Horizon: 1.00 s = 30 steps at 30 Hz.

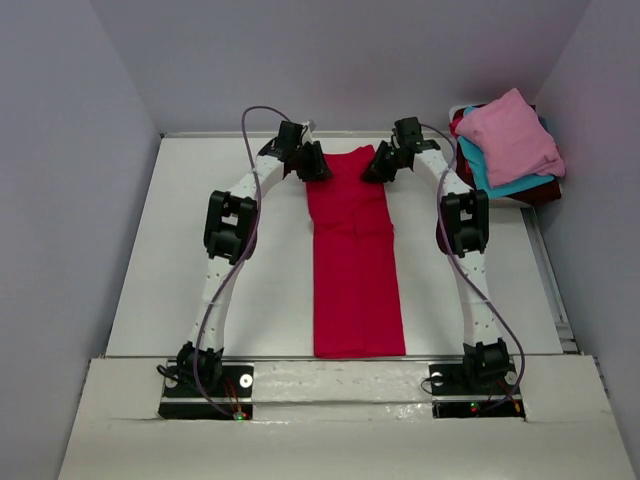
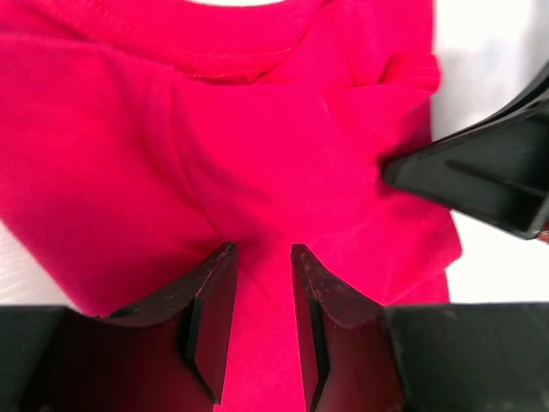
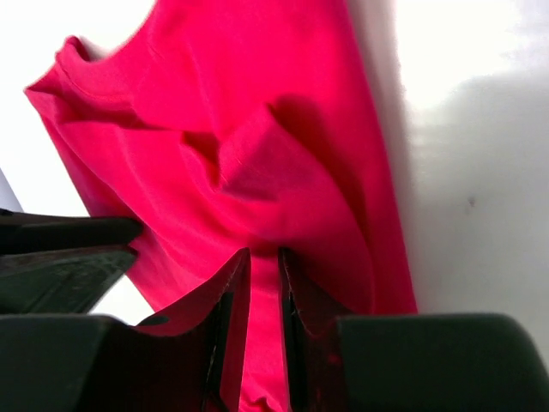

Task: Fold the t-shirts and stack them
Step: Fold the tshirt

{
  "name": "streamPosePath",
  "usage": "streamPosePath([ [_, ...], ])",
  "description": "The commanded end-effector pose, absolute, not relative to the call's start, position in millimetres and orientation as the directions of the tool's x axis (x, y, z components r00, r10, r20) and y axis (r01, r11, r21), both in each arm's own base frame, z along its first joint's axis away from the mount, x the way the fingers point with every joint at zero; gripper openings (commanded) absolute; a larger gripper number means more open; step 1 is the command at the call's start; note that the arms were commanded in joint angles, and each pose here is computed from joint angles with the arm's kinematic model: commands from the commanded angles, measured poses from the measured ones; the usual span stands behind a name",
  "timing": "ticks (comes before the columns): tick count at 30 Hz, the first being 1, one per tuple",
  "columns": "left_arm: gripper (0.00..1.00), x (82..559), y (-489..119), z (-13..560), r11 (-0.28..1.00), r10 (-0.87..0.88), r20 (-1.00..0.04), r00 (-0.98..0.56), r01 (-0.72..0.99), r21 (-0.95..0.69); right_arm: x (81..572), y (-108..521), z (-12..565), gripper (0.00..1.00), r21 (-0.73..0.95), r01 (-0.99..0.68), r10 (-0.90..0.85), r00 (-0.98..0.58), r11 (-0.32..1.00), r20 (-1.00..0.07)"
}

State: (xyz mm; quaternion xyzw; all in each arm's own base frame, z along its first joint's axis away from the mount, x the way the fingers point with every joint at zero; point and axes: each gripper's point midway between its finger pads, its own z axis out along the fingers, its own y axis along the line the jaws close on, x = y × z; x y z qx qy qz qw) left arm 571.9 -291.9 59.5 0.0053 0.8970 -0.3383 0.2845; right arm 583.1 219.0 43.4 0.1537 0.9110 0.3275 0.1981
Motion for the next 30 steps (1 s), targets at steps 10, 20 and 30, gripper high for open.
streamPosePath([
  [10,0.45,622.0,-267.2,51.5,0.815,-0.288,-0.567,-0.772,0.114,-0.568,611.4,230.0,31.8,0.28,0.681,0.076,0.402,-0.852,0.728,-0.335],
  [20,0.45,657.9,-245.1,47.4,0.759,-0.397,-0.579,-0.712,0.1,-0.643,648.8,204.4,30.6,0.31,0.707,0.088,0.494,-0.775,0.702,-0.394],
  [30,0.46,685.9,-226.7,58.8,0.673,-0.499,-0.572,-0.65,0.125,-0.729,681.6,190.0,45.8,0.36,0.72,0.025,0.538,-0.683,0.694,-0.495],
])
